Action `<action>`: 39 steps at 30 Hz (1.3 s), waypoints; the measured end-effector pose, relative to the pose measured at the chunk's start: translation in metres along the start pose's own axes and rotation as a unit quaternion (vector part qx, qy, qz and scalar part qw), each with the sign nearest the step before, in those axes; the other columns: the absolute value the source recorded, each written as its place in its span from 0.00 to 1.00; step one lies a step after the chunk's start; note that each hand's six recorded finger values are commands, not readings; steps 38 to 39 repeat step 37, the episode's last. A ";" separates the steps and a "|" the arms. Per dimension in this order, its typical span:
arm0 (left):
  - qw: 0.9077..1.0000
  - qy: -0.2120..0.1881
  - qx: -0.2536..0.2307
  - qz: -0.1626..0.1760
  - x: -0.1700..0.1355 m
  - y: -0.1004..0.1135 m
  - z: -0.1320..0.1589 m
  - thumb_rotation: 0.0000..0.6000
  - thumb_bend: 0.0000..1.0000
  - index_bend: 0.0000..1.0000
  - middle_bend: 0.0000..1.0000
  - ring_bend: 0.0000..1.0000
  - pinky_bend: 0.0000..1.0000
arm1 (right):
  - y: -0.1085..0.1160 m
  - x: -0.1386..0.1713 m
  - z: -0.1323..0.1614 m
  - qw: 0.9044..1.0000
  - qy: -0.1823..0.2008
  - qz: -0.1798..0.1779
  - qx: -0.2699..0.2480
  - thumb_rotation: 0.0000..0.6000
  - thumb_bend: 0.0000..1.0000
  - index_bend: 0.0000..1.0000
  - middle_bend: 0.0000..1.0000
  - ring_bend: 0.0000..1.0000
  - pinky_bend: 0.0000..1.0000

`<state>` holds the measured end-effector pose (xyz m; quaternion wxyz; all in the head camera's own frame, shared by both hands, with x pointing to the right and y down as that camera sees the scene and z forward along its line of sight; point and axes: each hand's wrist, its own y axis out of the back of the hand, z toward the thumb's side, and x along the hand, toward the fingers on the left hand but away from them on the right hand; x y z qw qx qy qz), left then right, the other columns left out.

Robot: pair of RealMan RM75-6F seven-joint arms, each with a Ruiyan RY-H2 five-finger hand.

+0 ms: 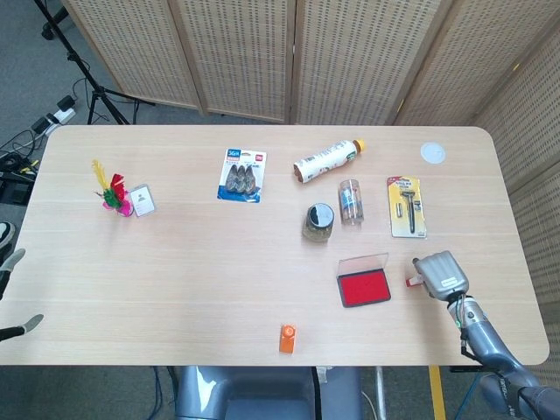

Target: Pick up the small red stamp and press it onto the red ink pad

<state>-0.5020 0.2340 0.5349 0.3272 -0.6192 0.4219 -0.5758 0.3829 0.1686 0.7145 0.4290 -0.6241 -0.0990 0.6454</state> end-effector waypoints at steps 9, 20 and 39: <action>1.000 0.000 0.000 0.000 0.000 0.000 0.001 1.00 0.00 0.00 0.00 0.00 0.00 | 0.000 0.002 0.000 1.000 0.005 0.002 0.001 1.00 0.41 0.41 0.93 1.00 1.00; 1.000 -0.003 -0.009 0.008 -0.002 0.006 -0.001 1.00 0.00 0.00 0.00 0.00 0.00 | 0.026 0.029 -0.006 0.999 0.008 -0.039 0.002 1.00 0.35 0.25 0.69 0.87 0.98; 0.999 -0.026 -0.017 0.035 -0.016 0.019 0.003 1.00 0.00 0.00 0.00 0.00 0.00 | 0.088 0.146 -0.025 0.945 0.014 -0.268 -0.186 1.00 0.00 0.00 0.00 0.00 0.00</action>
